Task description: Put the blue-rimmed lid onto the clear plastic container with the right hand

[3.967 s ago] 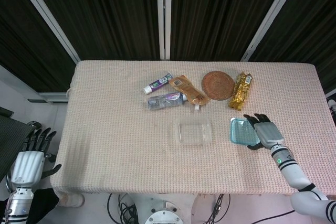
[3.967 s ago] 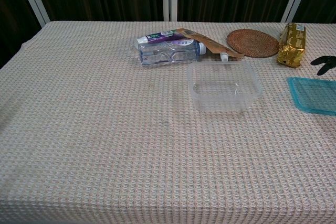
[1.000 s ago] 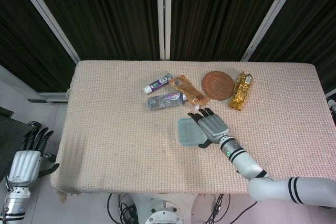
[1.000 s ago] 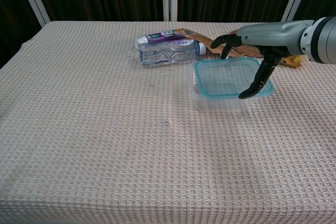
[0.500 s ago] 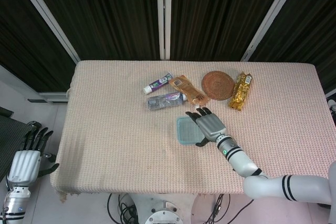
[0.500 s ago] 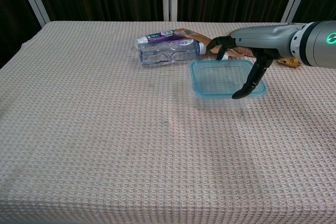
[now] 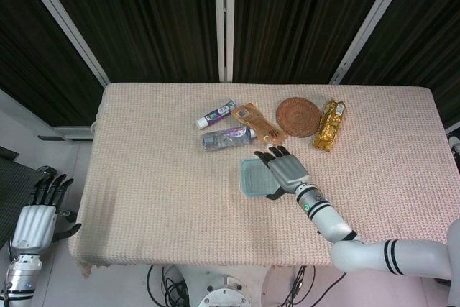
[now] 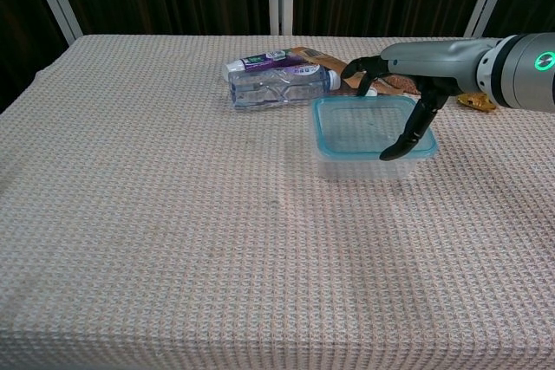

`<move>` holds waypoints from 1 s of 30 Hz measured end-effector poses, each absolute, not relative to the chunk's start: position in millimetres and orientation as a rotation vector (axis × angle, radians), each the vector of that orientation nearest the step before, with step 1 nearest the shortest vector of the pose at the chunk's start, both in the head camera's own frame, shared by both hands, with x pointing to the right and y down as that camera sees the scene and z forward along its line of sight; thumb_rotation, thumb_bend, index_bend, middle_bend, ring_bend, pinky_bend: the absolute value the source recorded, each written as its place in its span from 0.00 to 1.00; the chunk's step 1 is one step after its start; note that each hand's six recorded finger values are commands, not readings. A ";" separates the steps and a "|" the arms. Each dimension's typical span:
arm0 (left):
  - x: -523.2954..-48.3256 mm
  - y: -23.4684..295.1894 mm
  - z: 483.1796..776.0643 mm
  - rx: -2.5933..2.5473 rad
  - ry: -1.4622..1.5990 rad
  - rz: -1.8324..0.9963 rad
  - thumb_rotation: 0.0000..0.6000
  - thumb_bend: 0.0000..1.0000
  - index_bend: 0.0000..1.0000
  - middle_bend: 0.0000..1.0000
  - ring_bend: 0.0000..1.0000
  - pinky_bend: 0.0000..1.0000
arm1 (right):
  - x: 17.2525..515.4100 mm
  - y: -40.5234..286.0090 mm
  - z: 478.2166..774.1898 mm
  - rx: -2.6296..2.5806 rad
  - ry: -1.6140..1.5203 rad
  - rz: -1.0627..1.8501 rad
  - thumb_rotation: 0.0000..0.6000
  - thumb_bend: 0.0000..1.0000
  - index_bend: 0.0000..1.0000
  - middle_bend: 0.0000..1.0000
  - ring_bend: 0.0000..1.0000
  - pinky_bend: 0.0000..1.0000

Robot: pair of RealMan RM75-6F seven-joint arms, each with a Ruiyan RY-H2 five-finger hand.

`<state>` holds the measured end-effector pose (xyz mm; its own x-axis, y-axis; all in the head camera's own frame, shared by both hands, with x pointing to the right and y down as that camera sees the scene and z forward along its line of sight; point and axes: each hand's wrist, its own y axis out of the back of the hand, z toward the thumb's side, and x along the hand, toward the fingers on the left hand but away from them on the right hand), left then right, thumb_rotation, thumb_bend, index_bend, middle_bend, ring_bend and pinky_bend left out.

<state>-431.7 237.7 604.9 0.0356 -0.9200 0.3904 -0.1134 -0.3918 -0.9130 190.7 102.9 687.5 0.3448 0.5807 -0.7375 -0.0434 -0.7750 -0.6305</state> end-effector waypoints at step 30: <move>-434.3 239.3 608.6 -1.609 1.080 -1.427 1.00 0.00 0.11 0.05 0.00 0.00 | 198.1 109.4 692.1 -2.069 -0.517 1.481 1.00 0.22 0.00 0.30 0.00 0.00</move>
